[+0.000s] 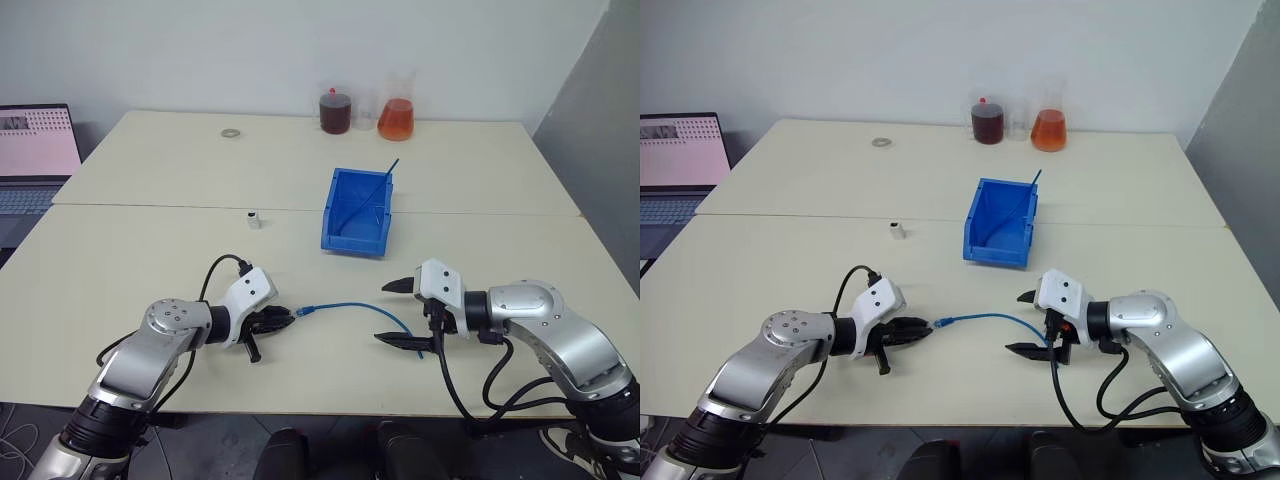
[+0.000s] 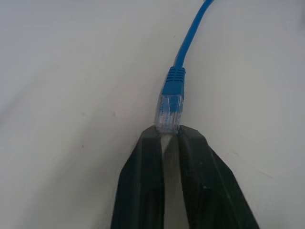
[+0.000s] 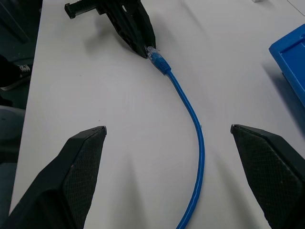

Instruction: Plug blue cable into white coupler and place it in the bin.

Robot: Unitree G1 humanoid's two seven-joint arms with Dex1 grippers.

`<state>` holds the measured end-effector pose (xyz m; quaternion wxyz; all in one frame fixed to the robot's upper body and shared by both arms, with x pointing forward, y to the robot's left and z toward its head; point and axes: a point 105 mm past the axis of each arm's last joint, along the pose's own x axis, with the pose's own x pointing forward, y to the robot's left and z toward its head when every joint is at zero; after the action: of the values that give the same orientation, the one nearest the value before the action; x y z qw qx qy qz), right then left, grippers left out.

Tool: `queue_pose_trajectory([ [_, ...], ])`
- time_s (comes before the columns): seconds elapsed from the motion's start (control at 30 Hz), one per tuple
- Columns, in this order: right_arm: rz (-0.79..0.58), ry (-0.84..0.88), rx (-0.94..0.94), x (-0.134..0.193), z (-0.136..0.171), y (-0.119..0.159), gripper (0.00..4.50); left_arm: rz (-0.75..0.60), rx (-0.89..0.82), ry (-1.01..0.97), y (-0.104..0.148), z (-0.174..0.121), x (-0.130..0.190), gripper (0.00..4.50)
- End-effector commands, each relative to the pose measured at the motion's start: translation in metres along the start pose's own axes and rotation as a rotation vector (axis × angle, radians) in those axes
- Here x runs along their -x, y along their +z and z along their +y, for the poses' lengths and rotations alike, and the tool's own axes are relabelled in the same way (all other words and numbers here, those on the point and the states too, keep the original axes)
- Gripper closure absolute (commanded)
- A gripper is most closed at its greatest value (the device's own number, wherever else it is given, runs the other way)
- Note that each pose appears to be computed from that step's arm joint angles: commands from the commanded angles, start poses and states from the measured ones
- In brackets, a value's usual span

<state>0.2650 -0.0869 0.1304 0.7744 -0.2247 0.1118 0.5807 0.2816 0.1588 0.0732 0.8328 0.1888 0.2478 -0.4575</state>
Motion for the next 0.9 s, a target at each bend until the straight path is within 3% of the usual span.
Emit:
queue_pose_trajectory([
  [0.03,-0.052,0.002,0.076,0.002,0.004,0.017,0.04,0.051,0.075,-0.041,-0.022,-0.012,-0.008,4.34],
  [0.2,-0.098,0.014,0.069,0.004,0.008,0.022,0.04,0.005,0.113,-0.007,-0.018,-0.004,-0.001,4.34],
  [0.37,-0.174,0.048,-0.119,0.013,0.014,0.031,0.04,-0.084,0.148,-0.044,-0.003,-0.007,0.007,4.34],
  [0.5,-0.253,0.037,-0.329,0.025,0.015,0.036,0.04,-0.254,0.201,-0.135,0.033,-0.011,0.011,4.34],
  [0.67,-0.349,0.036,-0.393,0.025,0.025,0.048,0.04,-0.403,0.298,-0.208,0.065,-0.012,0.018,4.34],
  [0.9,-0.369,0.048,-0.504,0.015,0.030,0.042,0.04,-0.499,0.369,-0.311,0.093,-0.016,0.024,4.34],
])
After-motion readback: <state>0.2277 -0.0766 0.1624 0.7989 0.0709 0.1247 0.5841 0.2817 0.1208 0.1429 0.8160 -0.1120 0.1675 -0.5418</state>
